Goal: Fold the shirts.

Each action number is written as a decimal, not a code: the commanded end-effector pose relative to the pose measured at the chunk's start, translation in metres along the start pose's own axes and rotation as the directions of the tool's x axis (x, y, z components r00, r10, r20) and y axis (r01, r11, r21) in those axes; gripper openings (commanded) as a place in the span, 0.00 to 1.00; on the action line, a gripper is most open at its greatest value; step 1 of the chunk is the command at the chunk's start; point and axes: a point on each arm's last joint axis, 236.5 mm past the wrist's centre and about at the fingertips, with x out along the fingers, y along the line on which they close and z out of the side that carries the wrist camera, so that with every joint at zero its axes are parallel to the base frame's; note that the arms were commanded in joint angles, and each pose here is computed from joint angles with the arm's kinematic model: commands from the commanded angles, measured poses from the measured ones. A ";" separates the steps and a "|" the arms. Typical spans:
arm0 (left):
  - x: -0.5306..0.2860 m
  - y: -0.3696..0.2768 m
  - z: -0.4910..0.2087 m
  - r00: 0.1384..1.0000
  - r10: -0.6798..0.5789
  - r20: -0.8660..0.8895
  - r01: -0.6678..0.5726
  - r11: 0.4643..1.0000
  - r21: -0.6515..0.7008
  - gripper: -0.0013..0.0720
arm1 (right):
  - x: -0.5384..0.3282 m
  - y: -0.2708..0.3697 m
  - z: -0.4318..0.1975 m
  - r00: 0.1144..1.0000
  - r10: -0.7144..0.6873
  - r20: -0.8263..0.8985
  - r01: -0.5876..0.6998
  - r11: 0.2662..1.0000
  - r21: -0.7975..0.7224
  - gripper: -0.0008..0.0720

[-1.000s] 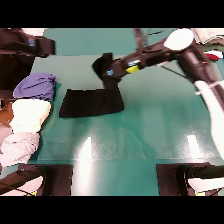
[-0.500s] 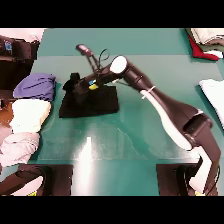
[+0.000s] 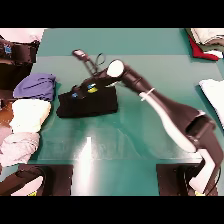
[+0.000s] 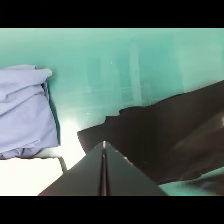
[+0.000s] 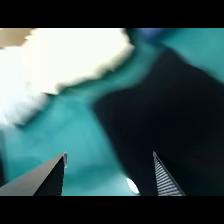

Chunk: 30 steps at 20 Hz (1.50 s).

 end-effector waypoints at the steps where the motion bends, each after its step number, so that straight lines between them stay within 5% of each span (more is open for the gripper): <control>1: 0.000 0.000 -0.002 1.000 0.000 -0.007 0.000 1.000 0.001 0.06 | -0.069 -0.069 -0.042 0.988 -0.114 -0.108 0.126 0.984 0.122 0.84; 5: 0.000 0.000 0.001 1.000 -0.001 0.005 0.001 1.000 0.000 0.06 | -0.122 -0.149 -0.106 0.976 -0.173 -0.131 0.213 0.879 0.428 0.84; 8: 0.000 0.000 0.001 1.000 -0.001 0.004 0.001 1.000 0.000 0.06 | -0.112 -0.163 -0.131 0.991 -0.101 -0.092 0.136 0.800 0.584 0.97; 15: 0.000 0.000 -0.003 1.000 0.000 -0.013 0.000 1.000 0.000 0.06 | -0.040 -0.150 -0.135 0.995 0.094 0.014 -0.076 0.689 0.720 0.97; 24: 0.000 0.000 -0.011 0.999 0.001 -0.045 0.000 1.000 0.019 0.06 | 0.005 -0.140 -0.098 0.998 -0.009 0.066 -0.035 0.769 0.638 0.95; 25: 0.000 0.000 -0.012 0.999 0.002 -0.051 -0.001 1.000 0.020 0.06 | 0.008 -0.136 -0.094 0.998 0.000 0.066 -0.042 0.778 0.626 0.84; 28: -0.001 0.001 -0.018 0.997 0.003 -0.075 -0.001 1.000 0.028 0.06 | 0.021 -0.124 -0.093 0.998 0.033 0.049 -0.056 0.793 0.607 0.11; 30: -0.001 0.001 -0.020 0.996 0.003 -0.085 0.001 0.999 0.046 0.06 | 0.023 -0.118 -0.094 0.998 0.041 0.045 -0.059 0.818 0.572 0.03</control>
